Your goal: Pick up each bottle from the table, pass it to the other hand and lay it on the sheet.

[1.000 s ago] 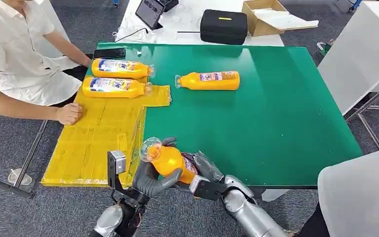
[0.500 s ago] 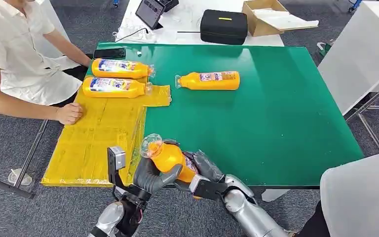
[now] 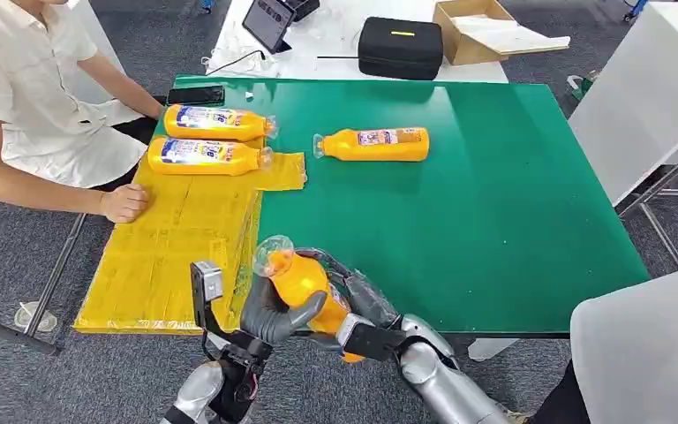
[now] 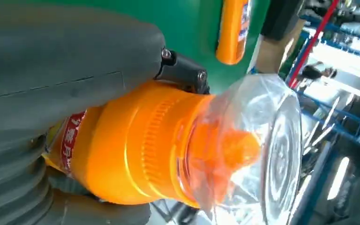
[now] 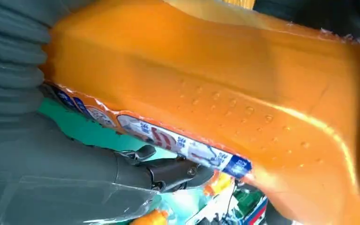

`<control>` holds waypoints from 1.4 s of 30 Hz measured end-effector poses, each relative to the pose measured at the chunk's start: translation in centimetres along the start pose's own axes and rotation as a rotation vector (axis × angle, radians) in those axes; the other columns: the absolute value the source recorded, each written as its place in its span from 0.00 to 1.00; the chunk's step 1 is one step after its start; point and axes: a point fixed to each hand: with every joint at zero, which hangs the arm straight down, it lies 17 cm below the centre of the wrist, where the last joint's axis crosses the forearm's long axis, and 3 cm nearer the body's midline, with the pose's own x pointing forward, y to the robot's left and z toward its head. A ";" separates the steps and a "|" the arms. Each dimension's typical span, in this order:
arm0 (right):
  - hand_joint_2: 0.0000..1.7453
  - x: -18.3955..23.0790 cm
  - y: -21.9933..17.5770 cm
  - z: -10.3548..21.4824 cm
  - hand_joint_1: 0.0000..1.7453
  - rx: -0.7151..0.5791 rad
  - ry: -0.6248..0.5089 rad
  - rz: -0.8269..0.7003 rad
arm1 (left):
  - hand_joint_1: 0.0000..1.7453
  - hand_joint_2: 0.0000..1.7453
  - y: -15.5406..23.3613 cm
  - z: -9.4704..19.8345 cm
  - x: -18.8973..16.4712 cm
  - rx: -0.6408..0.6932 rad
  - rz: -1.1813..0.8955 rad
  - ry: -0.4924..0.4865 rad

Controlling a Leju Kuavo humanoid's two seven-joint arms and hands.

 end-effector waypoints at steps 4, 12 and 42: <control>1.00 0.6 -0.7 -0.2 0.00 -0.054 -0.009 0.071 | 1.00 1.00 1.1 -0.5 1.3 0.073 -0.011 -0.037; 1.00 1.4 -0.9 -0.3 0.00 -0.083 -0.028 0.089 | 1.00 1.00 1.5 -0.6 2.3 0.104 -0.011 -0.062; 0.00 0.1 -7.7 5.1 0.00 -0.354 0.070 0.474 | 1.00 1.00 5.4 1.9 10.3 0.350 -0.655 -0.351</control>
